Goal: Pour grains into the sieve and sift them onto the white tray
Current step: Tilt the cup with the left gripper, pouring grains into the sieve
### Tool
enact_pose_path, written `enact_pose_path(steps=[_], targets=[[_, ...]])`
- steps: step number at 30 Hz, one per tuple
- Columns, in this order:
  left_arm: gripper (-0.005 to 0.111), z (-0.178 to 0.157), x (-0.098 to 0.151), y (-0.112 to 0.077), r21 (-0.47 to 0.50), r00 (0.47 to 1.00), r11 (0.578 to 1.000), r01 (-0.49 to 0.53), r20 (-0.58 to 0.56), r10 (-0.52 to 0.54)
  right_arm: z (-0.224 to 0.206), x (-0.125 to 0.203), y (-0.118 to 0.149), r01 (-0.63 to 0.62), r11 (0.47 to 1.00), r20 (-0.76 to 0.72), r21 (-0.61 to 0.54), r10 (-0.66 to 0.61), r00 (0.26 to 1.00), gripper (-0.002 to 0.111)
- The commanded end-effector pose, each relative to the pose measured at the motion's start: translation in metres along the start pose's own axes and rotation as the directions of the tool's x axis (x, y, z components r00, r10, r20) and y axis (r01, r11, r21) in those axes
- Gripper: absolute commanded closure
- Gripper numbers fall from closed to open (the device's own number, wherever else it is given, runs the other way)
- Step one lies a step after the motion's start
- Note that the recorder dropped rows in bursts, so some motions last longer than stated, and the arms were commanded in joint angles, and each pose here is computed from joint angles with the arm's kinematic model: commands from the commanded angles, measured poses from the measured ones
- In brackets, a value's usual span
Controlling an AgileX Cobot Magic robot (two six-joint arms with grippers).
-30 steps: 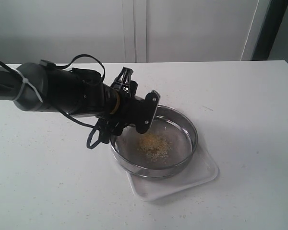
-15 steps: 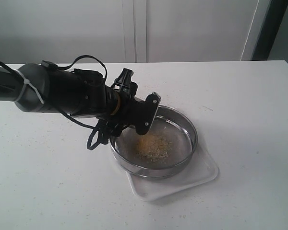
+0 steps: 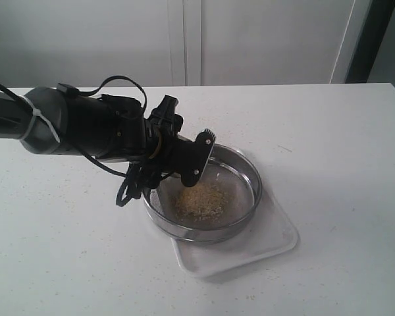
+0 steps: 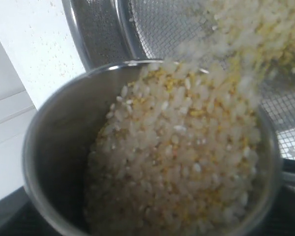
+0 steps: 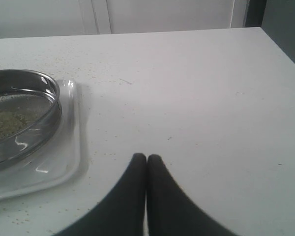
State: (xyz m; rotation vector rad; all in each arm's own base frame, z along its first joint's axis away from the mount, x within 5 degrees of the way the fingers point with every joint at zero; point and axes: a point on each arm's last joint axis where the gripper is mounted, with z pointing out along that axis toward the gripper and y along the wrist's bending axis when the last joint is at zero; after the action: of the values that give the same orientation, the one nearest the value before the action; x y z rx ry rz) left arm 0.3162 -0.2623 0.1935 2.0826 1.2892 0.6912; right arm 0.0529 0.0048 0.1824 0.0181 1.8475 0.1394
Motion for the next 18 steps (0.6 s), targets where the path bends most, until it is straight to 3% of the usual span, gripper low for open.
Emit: enact_pose_path(steps=[1, 8, 18], targets=[[0.107, -0.008, -0.008, 0.004, -0.023, 1.0, 0.999, -0.024, 0.01, 0.024, 0.0, 0.001, 0.0, 0.0, 1.0, 0.011, -0.003, 0.0, 1.0, 0.108], [0.107, -0.012, -0.022, 0.003, -0.039, 0.997, 0.997, -0.063, 0.04, 0.064, 0.0, 0.001, 0.0, 0.0, 1.0, 0.011, -0.003, 0.0, 1.0, 0.108], [0.107, -0.013, -0.02, 0.003, -0.039, 0.995, 0.994, -0.098, 0.002, 0.098, 0.0, 0.001, 0.0, 0.0, 1.0, 0.011, -0.003, 0.0, 1.0, 0.108]])
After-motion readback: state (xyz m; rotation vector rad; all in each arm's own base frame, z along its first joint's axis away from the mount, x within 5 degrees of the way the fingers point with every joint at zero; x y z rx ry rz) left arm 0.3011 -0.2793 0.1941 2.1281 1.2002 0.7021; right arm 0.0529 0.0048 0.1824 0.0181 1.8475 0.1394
